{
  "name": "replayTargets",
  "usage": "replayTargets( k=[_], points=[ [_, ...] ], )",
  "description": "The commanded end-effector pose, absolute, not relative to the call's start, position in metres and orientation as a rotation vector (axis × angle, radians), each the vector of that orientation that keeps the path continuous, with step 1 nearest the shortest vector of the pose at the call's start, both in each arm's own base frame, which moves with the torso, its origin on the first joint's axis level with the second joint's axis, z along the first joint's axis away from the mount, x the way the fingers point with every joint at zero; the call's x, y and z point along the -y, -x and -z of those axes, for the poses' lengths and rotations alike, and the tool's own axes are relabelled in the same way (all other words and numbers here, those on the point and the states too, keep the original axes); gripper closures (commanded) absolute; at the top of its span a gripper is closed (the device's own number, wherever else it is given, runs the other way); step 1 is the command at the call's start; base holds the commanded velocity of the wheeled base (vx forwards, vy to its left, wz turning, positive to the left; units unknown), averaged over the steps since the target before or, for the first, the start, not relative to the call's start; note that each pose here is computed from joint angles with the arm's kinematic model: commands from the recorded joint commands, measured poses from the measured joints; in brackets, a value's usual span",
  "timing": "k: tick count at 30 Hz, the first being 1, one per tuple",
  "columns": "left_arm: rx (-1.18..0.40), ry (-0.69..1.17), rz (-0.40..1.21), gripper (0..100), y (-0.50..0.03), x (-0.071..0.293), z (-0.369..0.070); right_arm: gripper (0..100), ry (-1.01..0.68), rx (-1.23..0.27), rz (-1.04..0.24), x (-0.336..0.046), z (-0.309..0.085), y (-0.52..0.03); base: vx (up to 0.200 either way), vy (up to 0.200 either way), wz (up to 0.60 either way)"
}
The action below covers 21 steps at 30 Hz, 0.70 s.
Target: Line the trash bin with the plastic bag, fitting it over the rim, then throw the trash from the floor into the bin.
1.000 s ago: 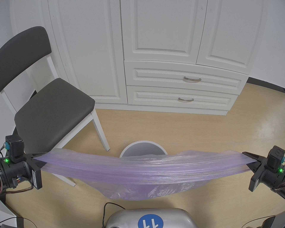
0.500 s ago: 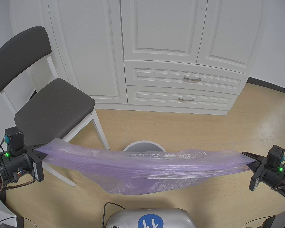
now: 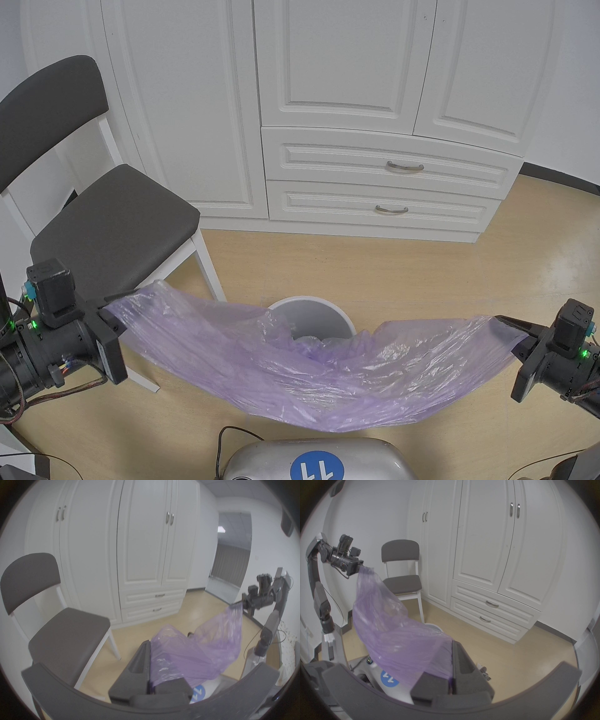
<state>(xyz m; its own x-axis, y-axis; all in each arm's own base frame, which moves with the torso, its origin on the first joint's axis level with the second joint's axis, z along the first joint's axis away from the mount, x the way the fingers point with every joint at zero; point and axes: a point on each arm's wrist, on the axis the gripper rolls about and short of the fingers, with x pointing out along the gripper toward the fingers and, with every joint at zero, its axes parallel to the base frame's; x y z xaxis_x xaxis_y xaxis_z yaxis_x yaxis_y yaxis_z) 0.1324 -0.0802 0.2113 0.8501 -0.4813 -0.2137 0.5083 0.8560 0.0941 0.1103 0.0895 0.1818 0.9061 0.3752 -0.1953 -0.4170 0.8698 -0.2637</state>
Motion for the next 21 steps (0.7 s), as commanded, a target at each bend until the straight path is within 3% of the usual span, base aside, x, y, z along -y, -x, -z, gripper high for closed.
replayTargets(
  k=[1, 11, 21],
  points=[
    [-0.178, -0.100, 0.607, 100, -0.145, 0.106, -0.192, 100, 0.269, -0.159, -0.509, -0.117, -0.172, -0.115, 0.000, 0.000, 0.00],
    [-0.055, 0.113, 0.778, 100, -0.148, 0.156, -0.187, 100, 0.080, -0.072, -0.631, -0.154, -0.170, -0.117, 0.000, 0.000, 0.00],
    [0.003, 0.151, 0.769, 100, -0.156, 0.175, -0.170, 100, 0.088, -0.036, -0.651, -0.165, -0.156, -0.118, 0.000, 0.000, 0.00]
  ],
)
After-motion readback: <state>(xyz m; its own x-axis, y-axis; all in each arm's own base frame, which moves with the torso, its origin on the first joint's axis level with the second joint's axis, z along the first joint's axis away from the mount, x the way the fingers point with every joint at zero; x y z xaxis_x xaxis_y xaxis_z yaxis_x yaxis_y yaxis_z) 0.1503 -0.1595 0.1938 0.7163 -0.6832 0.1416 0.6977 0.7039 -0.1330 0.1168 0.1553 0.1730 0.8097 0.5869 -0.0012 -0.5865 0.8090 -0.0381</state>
